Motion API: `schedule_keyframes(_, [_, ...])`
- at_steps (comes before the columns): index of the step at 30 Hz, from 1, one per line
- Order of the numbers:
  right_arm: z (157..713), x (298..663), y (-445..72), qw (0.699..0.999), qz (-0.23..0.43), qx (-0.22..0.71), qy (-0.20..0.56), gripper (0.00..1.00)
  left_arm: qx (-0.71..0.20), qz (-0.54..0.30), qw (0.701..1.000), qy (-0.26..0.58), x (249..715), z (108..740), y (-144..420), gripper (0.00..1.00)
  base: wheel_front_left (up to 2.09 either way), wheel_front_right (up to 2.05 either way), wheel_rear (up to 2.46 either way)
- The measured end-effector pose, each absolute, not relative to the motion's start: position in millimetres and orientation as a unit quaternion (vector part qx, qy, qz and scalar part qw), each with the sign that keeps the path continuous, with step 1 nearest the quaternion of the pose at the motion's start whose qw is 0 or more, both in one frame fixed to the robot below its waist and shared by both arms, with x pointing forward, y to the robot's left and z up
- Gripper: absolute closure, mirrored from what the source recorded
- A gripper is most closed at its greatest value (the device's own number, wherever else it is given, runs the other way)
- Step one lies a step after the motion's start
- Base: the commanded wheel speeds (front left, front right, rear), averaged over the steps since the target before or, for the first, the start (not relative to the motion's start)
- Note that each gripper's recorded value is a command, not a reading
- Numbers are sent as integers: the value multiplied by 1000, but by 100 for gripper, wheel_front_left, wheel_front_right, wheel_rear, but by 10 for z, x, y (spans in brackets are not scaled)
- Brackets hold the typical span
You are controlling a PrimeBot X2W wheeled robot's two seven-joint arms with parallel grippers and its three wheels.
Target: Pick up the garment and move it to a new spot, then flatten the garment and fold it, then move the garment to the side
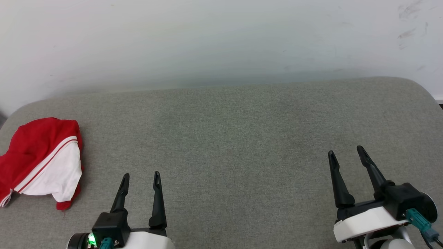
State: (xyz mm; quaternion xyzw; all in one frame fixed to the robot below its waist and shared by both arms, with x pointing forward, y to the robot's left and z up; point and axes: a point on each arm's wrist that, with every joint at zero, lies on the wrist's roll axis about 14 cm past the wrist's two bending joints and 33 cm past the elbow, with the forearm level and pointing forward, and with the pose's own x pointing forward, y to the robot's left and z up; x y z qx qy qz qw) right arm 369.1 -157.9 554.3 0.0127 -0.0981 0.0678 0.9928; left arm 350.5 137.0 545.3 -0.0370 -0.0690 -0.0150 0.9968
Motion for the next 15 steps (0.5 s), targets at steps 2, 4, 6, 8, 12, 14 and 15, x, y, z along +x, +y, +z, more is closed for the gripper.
schedule_keyframes(2, [5526,3681,-1602,993,64,21,-97,0,-45,-17,996,-73,3505,5468,1380,0,0,0,0])
schedule_keyframes(4, [5503,3673,-1642,993,58,32,-95,0,-52,-15,996,-73,3494,5457,1405,0,0,0,0])
schedule_keyframes(6, [5473,3668,-1683,993,51,45,-92,0,-54,-13,996,-75,3486,5452,1434,0,0,0,0])
schedule_keyframes(8, [5448,3663,-1687,994,50,45,-89,0,-50,-18,995,-82,3482,5470,1442,0,0,0,0])
schedule_keyframes(12, [5420,3655,-1693,994,49,47,-87,0,-41,-30,995,-86,3460,5459,1422,0,0,0,0])
schedule_keyframes(14, [5426,3650,-1673,994,52,37,-89,0,-35,-33,995,-83,3445,5424,1410,0,0,0,0])
schedule_keyframes(15, [5430,3648,-1653,994,56,23,-90,0,-28,-34,996,-81,3438,5401,1412,0,0,0,0])
